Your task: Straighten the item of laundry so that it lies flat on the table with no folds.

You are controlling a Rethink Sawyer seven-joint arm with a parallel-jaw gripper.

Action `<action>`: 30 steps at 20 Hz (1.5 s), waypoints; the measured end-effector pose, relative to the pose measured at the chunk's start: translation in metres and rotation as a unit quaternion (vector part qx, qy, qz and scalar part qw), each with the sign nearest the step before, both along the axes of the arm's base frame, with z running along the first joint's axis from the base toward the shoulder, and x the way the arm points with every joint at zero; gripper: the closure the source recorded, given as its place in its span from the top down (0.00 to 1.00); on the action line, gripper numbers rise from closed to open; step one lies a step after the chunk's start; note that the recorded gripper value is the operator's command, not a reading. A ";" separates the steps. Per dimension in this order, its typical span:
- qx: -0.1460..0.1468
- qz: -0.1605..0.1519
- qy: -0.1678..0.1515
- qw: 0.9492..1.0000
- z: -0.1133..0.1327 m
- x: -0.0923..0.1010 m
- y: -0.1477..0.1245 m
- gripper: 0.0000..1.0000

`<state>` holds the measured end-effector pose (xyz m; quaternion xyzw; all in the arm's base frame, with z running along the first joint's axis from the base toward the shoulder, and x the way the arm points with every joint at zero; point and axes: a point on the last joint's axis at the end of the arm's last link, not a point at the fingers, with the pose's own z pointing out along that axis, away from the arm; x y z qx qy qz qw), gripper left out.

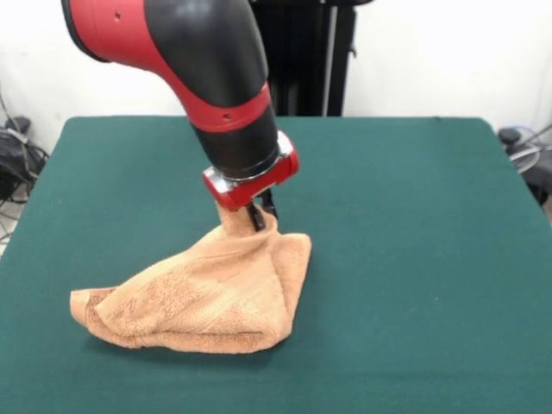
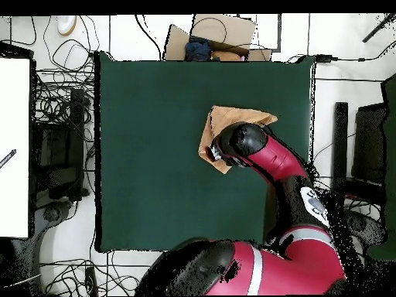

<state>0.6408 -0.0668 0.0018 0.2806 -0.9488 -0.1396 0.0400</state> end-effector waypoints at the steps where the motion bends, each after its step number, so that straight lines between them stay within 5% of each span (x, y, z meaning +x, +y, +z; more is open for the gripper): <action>1: 0.010 0.001 0.000 1.000 -0.001 0.000 0.008 0.00; 18: 0.095 -0.012 0.027 0.995 -0.004 -0.009 0.010 0.00; 30: 0.155 0.038 0.097 0.982 0.002 -0.040 0.002 0.00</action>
